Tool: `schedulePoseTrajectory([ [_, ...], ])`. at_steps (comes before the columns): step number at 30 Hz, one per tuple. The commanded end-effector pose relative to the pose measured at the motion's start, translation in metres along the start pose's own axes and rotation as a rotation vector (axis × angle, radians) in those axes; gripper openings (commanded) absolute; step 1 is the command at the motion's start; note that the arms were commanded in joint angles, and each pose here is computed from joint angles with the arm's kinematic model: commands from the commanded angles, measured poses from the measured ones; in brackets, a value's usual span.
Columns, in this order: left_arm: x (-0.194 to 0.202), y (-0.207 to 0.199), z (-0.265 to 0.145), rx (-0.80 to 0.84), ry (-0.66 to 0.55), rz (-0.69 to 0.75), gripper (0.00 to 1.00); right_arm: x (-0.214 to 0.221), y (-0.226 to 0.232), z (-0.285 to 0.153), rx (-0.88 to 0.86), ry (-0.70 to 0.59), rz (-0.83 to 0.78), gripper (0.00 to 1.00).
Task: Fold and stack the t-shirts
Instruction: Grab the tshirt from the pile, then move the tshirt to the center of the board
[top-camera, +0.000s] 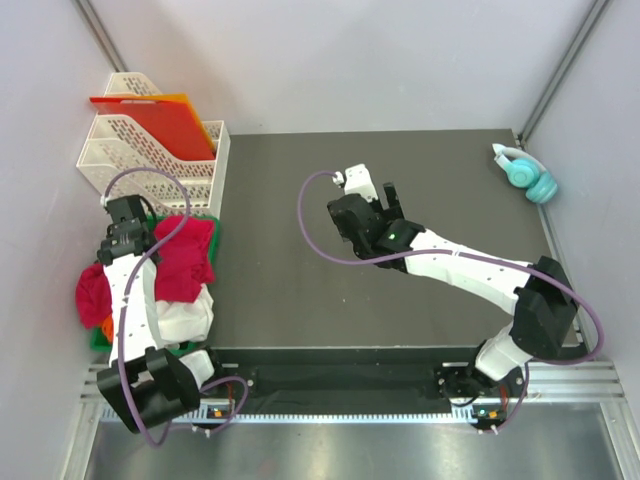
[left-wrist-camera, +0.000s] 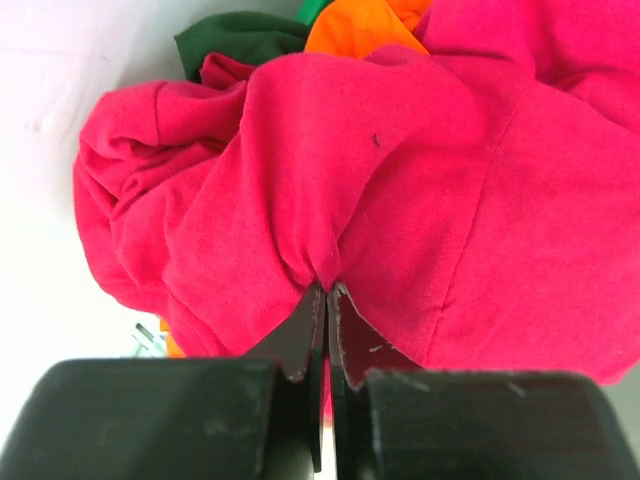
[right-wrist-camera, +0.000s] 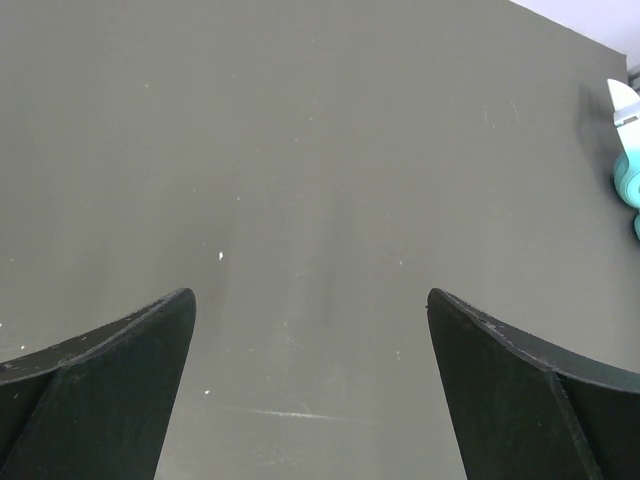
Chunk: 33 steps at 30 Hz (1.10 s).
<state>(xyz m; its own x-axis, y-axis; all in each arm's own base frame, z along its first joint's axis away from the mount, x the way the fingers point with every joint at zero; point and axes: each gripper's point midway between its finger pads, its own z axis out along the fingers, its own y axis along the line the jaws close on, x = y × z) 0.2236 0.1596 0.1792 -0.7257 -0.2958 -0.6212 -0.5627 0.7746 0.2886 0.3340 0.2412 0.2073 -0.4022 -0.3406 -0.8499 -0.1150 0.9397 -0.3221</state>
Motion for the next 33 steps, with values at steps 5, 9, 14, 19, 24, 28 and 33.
schedulePoseTrajectory([
  [5,-0.040,-0.004,-0.026,0.091,-0.173,-0.037,0.00,-0.022,0.005,0.004,0.004,-0.034,0.070,1.00],
  [9,-0.101,-0.027,-0.062,0.259,-0.319,-0.038,0.00,-0.026,0.005,0.004,0.005,-0.042,0.072,1.00],
  [14,-0.205,-0.059,-0.137,0.354,-0.513,-0.002,0.00,-0.039,0.002,0.001,0.005,-0.064,0.096,1.00],
  [19,-0.253,-0.143,-0.197,0.476,-0.625,0.152,0.00,-0.052,-0.014,-0.007,0.030,-0.092,0.136,1.00],
  [24,-0.233,-0.251,-0.232,0.552,-0.679,0.412,0.00,-0.055,-0.043,-0.017,0.082,-0.108,0.164,1.00],
  [28,-0.218,-0.317,-0.266,0.628,-0.746,0.534,0.00,-0.048,-0.060,-0.023,0.127,-0.099,0.169,1.00],
  [33,-0.199,-0.385,-0.323,0.741,-0.885,0.610,0.00,-0.037,-0.080,-0.035,0.175,-0.083,0.199,1.00],
])
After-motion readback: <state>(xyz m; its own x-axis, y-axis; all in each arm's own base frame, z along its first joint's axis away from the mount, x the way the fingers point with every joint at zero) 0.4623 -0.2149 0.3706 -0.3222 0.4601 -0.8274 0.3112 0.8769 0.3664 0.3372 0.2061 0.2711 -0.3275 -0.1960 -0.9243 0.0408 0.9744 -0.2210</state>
